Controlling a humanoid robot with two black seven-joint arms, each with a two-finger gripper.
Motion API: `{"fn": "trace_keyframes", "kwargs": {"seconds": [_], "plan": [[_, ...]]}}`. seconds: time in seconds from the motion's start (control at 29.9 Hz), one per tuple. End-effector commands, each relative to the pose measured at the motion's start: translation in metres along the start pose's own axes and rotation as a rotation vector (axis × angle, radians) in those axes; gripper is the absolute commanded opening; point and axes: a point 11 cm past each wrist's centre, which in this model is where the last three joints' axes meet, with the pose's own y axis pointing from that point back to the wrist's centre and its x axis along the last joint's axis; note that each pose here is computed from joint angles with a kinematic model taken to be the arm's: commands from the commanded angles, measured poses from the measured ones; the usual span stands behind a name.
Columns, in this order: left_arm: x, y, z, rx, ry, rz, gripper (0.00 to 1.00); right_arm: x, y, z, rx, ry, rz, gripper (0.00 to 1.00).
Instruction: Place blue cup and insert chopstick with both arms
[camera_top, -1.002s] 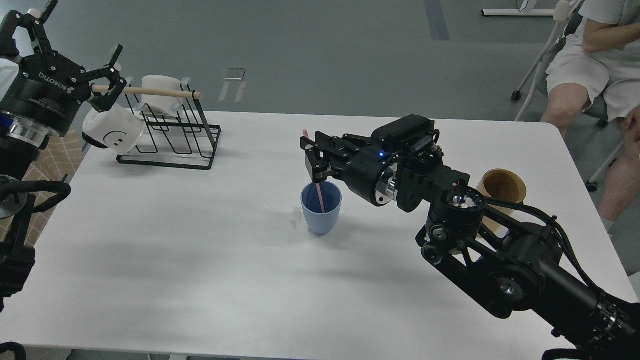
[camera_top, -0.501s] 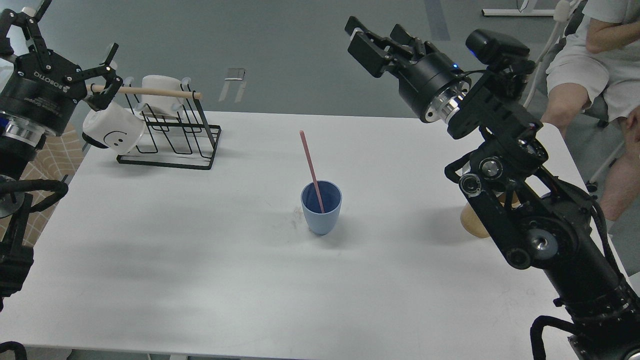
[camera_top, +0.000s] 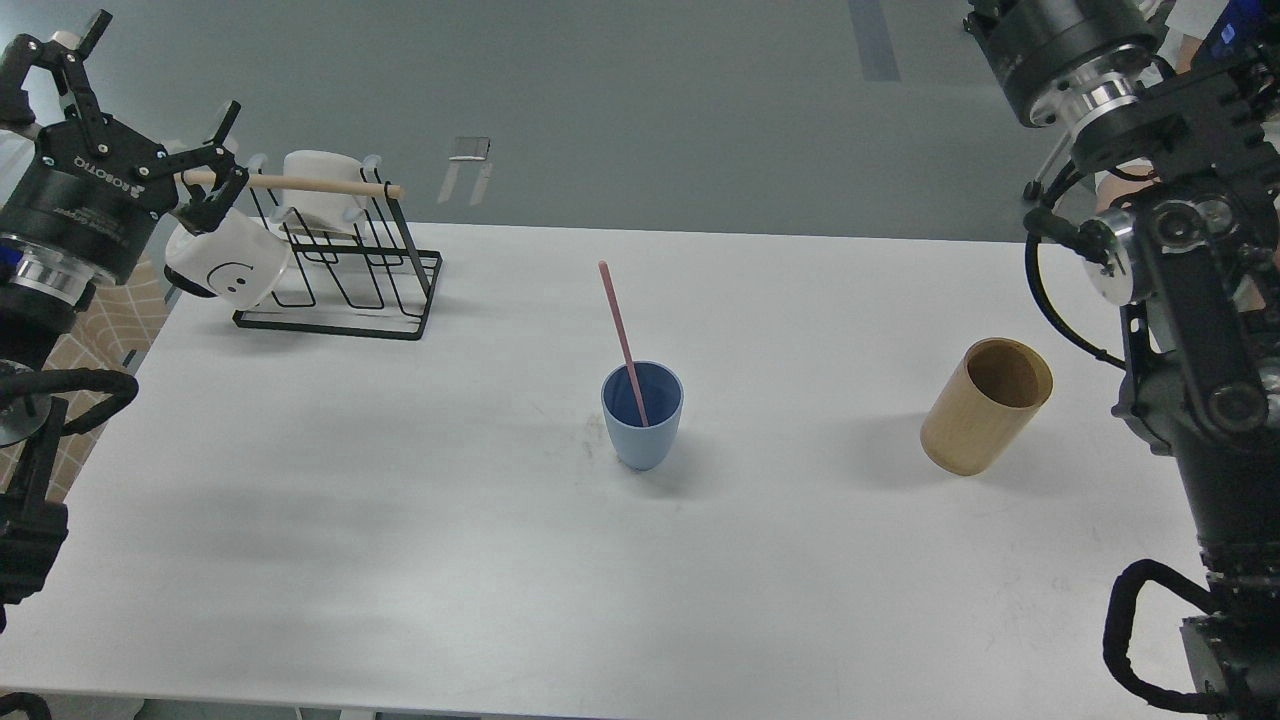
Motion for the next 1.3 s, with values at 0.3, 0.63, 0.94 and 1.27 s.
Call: {"fn": "trace_keyframes", "kwargs": {"seconds": [0.3, 0.63, 0.94, 1.27], "plan": [[0.002, 0.002, -0.002, 0.001, 0.006, 0.011, 0.97, 0.065, 0.027, 0.040, -0.029, -0.673, 0.102, 0.99], [0.006, 0.008, -0.003, 0.003, 0.013, 0.026, 0.97, 0.097, 0.047, 0.066, 0.028, -0.875, 0.136, 0.99], [0.012, 0.013, 0.003, -0.005, 0.005, 0.049, 0.97, 0.109, 0.057, 0.086, 0.076, -1.012, 0.132, 1.00], [0.007, 0.011, 0.002, -0.008, 0.000, 0.043, 0.97, 0.108, 0.063, 0.086, 0.092, -1.002, 0.103, 1.00]]}}
